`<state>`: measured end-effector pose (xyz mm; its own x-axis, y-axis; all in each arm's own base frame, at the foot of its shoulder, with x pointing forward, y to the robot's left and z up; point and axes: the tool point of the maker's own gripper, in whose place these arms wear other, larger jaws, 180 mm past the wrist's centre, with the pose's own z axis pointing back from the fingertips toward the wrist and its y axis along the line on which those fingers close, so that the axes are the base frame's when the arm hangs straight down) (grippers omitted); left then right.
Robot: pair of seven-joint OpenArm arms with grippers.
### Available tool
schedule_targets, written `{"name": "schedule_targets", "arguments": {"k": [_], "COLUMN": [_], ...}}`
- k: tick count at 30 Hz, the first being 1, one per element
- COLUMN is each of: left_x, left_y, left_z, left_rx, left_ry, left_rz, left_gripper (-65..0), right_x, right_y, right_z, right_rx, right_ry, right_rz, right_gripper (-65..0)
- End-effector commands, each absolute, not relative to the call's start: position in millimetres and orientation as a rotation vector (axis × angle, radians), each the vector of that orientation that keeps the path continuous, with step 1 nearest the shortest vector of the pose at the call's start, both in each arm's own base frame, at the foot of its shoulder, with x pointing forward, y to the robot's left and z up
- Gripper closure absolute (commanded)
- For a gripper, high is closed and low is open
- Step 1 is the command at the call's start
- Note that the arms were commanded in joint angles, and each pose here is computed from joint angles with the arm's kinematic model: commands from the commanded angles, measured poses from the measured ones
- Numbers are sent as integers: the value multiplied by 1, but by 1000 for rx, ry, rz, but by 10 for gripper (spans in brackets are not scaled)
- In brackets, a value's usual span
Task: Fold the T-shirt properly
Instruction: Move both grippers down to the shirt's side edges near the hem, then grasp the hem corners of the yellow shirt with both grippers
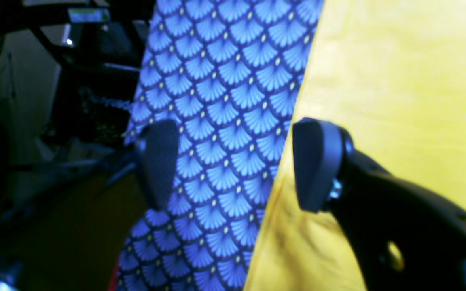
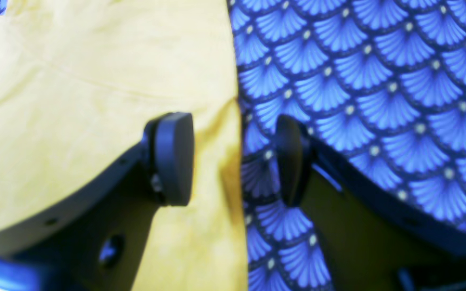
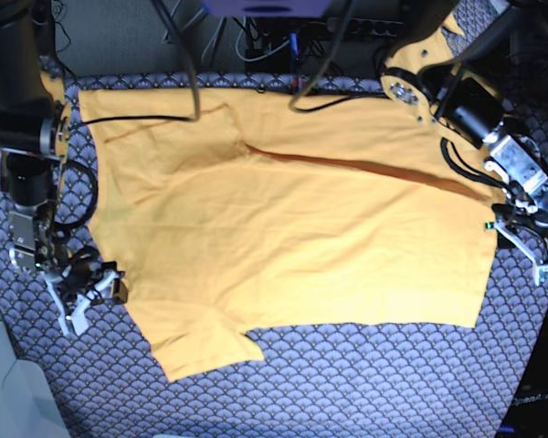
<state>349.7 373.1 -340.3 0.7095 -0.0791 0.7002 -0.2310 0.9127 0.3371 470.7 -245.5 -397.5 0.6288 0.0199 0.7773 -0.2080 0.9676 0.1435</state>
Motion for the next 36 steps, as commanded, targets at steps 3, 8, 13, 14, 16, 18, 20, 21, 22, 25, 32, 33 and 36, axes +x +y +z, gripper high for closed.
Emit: {"name": "schedule_targets", "arguments": {"k": [3, 8, 13, 14, 16, 18, 20, 21, 22, 25, 32, 33, 36], "left_x": [353, 352, 347, 347, 347, 347, 347, 347, 347, 348, 356, 366, 384], "left_y": [383, 384, 385, 386, 385, 385, 385, 385, 385, 384, 377, 375, 373], "left_z": [-316, -316, -320, -320, -320, -320, -320, -320, -320, -322, -330, -328, -330], "left_rx": [476, 478, 481, 482, 480, 481, 481, 481, 481, 474, 437, 421, 375], "left_ry": [-842, -841, -828, -828, -827, -828, -828, -828, -828, -825, -827, -839, -843], "left_rz": [95, 98, 97, 97, 96, 97, 97, 97, 97, 94, 86, 82, 77], "left_gripper": [-425, -425, -425, -425, -425, -425, -425, -425, -425, -425, -425, -425, -425], "right_x": [481, 478, 467, 466, 465, 463, 460, 460, 459, 460, 461, 461, 462], "right_y": [-254, -260, -247, -244, -237, -228, -221, -221, -221, -221, -223, -224, -225], "right_z": [-382, -395, -407, -407, -406, -405, -404, -404, -405, -404, -401, -401, -401], "right_rx": [212, 160, 202, 217, 247, 287, 322, 321, 320, 318, 316, 314, 315], "right_ry": [-940, -919, -886, -884, -884, -882, -880, -876, -867, -862, -874, -873, -878], "right_rz": [104, 53, 84, 96, 122, 156, 187, 186, 189, 192, 188, 189, 186], "right_gripper": [-333, -332, -329, -328, -326, -301, -275, -265, -255, -219, 0, 0, 0]}}
